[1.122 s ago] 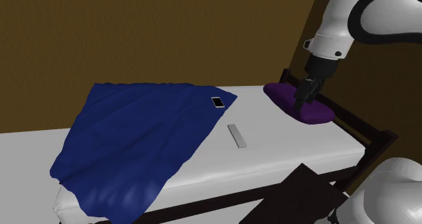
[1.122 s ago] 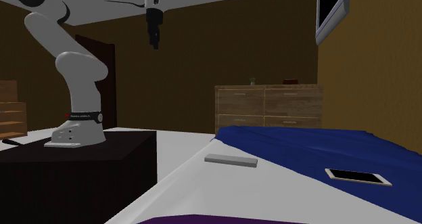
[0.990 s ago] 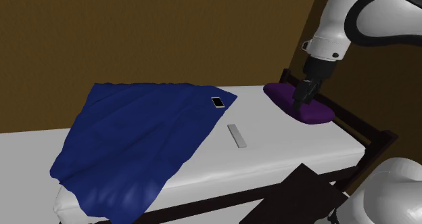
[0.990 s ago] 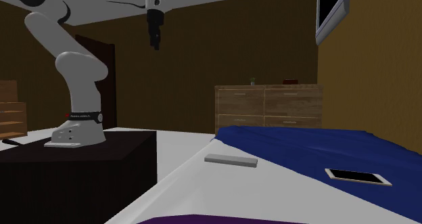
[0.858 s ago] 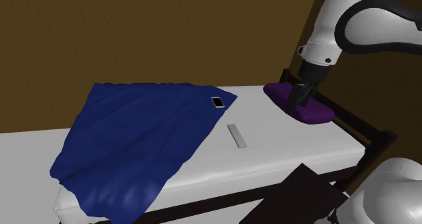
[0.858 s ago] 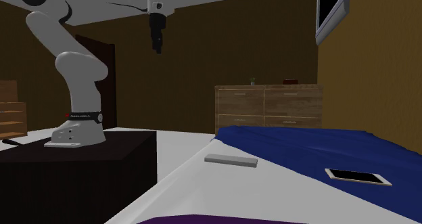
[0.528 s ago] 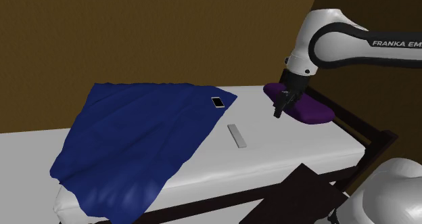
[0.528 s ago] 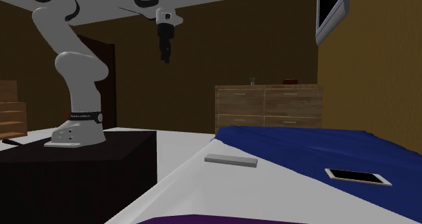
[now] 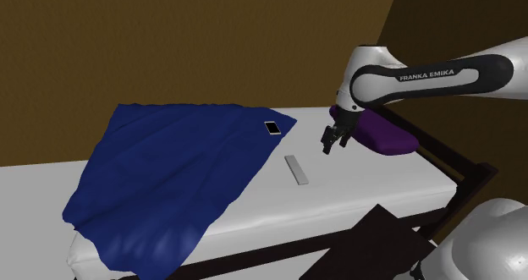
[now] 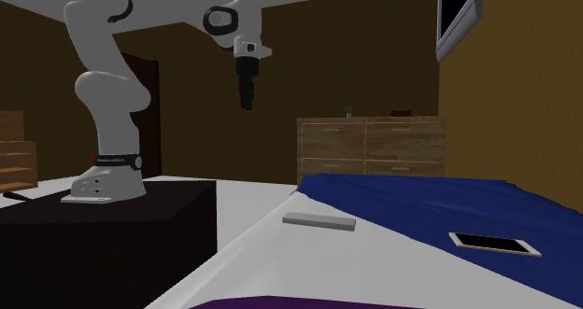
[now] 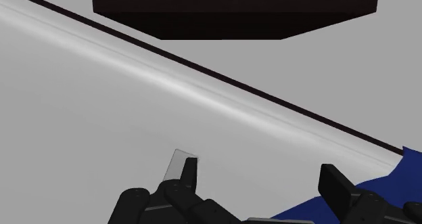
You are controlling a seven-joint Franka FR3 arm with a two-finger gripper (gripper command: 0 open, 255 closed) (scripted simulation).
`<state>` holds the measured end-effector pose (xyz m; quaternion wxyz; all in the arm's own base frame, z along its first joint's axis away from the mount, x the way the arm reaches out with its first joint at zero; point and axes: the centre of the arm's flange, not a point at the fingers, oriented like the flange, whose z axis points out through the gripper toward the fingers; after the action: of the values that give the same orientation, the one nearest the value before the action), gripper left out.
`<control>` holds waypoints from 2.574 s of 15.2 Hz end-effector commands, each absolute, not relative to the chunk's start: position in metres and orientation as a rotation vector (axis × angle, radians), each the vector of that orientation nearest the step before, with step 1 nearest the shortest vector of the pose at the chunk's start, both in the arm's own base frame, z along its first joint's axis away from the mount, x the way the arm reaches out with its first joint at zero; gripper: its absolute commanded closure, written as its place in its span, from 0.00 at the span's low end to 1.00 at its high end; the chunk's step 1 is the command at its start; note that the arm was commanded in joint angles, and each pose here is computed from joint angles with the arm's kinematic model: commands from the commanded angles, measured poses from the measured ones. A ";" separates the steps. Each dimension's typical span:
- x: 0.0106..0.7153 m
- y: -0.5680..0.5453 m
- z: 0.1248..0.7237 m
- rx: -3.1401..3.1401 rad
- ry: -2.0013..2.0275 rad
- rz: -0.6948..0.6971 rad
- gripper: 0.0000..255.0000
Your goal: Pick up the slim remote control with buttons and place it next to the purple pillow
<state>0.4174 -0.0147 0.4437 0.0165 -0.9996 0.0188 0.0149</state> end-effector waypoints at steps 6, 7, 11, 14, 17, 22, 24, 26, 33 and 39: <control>0.467 -0.040 0.375 -3.109 0.122 0.035 0.00; 0.475 -0.044 0.364 -3.110 0.131 0.034 0.00; 0.504 -0.060 0.324 -3.110 0.167 0.030 0.00; 0.526 -0.072 0.294 -3.110 0.195 0.027 0.00; 0.548 -0.085 0.264 -3.109 0.222 0.023 0.00; 0.584 -0.107 0.213 -3.108 0.267 0.018 0.00; 0.598 -0.116 0.193 -3.107 0.286 0.016 0.00; 0.613 -0.125 0.174 -3.107 0.304 0.013 0.00; 0.628 -0.136 0.130 -3.106 0.324 0.011 0.00; 0.628 -0.135 0.111 -3.106 0.324 0.011 0.00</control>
<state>0.6285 -0.1357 0.1117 0.0095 -0.9945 0.1039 0.0037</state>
